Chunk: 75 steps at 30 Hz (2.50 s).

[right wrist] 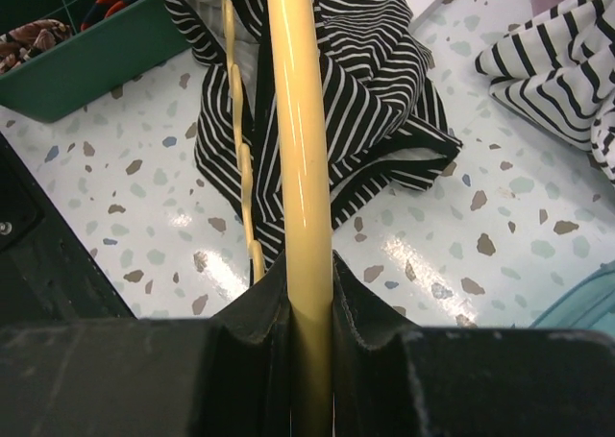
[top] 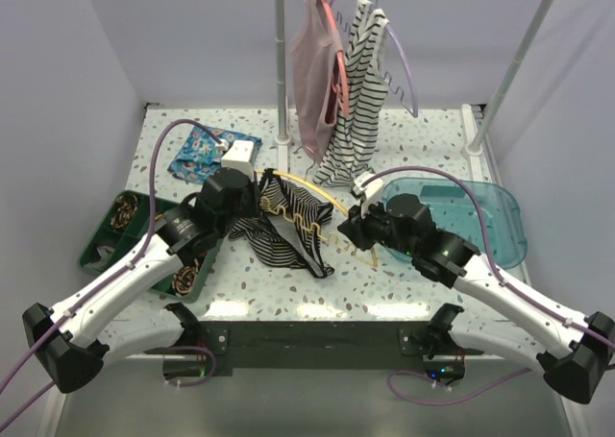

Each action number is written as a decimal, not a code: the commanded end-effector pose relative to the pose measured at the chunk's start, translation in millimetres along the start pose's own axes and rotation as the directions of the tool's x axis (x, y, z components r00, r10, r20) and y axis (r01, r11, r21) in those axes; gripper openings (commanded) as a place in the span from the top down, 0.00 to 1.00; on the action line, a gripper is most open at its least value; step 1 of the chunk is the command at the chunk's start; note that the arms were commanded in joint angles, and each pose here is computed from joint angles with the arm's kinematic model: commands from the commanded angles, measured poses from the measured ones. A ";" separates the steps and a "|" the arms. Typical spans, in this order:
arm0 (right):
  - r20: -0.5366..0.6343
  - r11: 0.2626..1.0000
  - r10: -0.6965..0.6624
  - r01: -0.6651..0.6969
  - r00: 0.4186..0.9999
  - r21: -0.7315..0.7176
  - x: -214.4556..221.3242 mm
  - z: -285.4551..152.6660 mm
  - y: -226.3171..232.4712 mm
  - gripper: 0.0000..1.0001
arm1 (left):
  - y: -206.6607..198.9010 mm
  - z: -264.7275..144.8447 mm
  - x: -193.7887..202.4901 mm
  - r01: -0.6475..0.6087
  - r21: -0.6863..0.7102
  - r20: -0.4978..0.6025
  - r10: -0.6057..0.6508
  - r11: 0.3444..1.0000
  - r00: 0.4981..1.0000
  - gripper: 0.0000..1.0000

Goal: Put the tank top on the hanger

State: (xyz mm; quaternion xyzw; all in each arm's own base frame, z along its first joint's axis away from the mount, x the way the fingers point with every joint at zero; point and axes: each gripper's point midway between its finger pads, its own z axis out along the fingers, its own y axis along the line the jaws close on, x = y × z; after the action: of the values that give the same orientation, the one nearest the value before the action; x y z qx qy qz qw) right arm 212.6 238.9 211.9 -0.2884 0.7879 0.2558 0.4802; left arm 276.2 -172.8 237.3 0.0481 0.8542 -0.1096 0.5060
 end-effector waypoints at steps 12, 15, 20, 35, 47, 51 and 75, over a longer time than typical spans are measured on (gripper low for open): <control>0.198 0.998 0.014 -0.002 0.980 -0.062 -33.5 46.4 27.4 1.00 | -9.7 -6.1 -46.8 0.048 0.020 0.110 -0.050 0.999 0.993 0.94; 0.201 0.999 -0.013 0.021 0.979 -0.038 -30.5 51.4 29.8 1.00 | -5.8 -3.1 -45.5 0.057 -0.003 0.121 -0.057 0.998 0.991 0.91; 0.230 1.000 -0.013 0.017 0.973 -0.018 -29.7 53.3 26.7 1.00 | -14.3 -5.7 -54.2 0.082 0.060 0.173 -0.091 0.995 0.981 0.69; 0.206 1.000 -0.006 0.011 0.979 -0.020 -26.8 55.1 27.5 1.00 | -60.7 -23.0 -59.6 0.050 0.374 0.262 -0.157 0.926 0.952 0.48; 0.194 0.999 -0.015 0.020 0.981 -0.024 -27.6 49.3 28.2 1.00 | -72.2 6.3 -63.3 0.067 0.367 0.279 -0.178 0.928 0.944 0.43; 0.195 0.999 -0.007 0.014 0.981 -0.031 -27.9 53.7 29.8 1.00 | -70.5 17.2 -55.9 0.051 0.341 0.273 -0.151 0.939 0.950 0.43; 0.195 0.991 0.080 -0.099 0.978 0.092 -31.5 40.6 8.3 0.61 | -44.8 41.8 -51.3 0.067 0.123 0.285 -0.100 0.990 0.953 1.00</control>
State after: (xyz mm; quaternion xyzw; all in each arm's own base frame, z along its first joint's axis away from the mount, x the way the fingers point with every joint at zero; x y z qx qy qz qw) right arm 230.2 286.6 165.9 -0.2734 0.7880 0.2480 0.4928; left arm 313.3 -235.5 230.7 0.0998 0.7894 -0.1876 0.5759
